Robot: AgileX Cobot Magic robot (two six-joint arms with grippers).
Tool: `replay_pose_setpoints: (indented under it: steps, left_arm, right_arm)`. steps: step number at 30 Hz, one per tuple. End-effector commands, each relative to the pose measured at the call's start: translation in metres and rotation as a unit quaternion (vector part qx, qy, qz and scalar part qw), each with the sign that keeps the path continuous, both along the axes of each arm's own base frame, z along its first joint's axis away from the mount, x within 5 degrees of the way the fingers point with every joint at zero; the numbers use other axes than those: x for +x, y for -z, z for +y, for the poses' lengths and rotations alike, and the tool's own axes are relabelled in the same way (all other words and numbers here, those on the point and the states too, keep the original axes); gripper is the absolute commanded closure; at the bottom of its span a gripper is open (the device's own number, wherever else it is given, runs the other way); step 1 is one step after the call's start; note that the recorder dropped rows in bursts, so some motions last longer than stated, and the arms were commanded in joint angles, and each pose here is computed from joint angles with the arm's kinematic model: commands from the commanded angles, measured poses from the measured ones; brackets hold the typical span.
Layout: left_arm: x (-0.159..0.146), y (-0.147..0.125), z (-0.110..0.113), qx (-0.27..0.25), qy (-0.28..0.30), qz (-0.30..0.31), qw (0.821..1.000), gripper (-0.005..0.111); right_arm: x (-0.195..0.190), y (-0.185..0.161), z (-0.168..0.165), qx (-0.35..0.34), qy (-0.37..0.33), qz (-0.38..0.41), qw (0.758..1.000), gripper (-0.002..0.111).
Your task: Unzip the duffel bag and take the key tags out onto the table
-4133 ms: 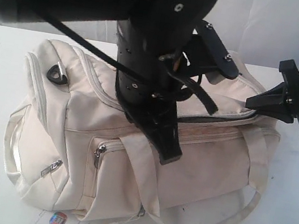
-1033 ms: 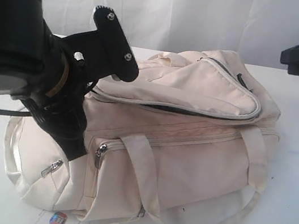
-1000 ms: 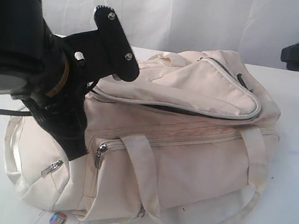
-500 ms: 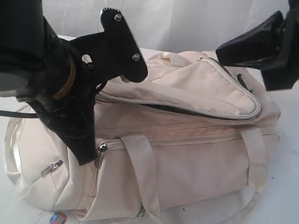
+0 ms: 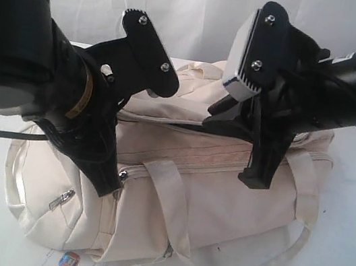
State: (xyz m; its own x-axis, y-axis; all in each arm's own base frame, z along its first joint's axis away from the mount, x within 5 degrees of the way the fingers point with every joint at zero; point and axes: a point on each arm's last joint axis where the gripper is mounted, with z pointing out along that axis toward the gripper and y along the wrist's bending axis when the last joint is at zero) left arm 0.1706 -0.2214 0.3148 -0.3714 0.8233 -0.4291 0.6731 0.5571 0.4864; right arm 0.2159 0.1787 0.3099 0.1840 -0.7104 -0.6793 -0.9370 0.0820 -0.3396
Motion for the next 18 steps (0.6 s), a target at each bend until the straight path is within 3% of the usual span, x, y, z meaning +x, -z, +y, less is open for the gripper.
replay_pose_setpoints:
  steps: [1, 3, 6, 10, 18]
  left_arm:
    - [-0.001, -0.001, 0.003, -0.002, -0.004, 0.002, 1.000, 0.107]
    - [-0.001, -0.001, 0.003, -0.002, -0.004, 0.002, 1.000, 0.107]
    - [-0.001, -0.001, 0.003, -0.001, -0.003, 0.002, 1.000, 0.107]
    - [-0.001, -0.001, 0.003, 0.001, -0.001, 0.001, 1.000, 0.107]
    - [-0.001, -0.001, 0.002, -0.003, 0.004, 0.000, 1.000, 0.107]
  right_arm:
    - [0.009, 0.011, 0.004, -0.008, 0.006, -0.008, 1.000, 0.066]
    - [0.012, 0.017, 0.006, -0.014, 0.002, -0.003, 1.000, 0.054]
    - [0.016, 0.023, 0.011, -0.009, -0.012, -0.003, 1.000, 0.047]
    - [0.019, 0.027, 0.018, 0.014, -0.031, -0.006, 0.999, 0.047]
    - [0.026, 0.046, 0.033, -0.007, -0.041, -0.029, 0.999, 0.047]
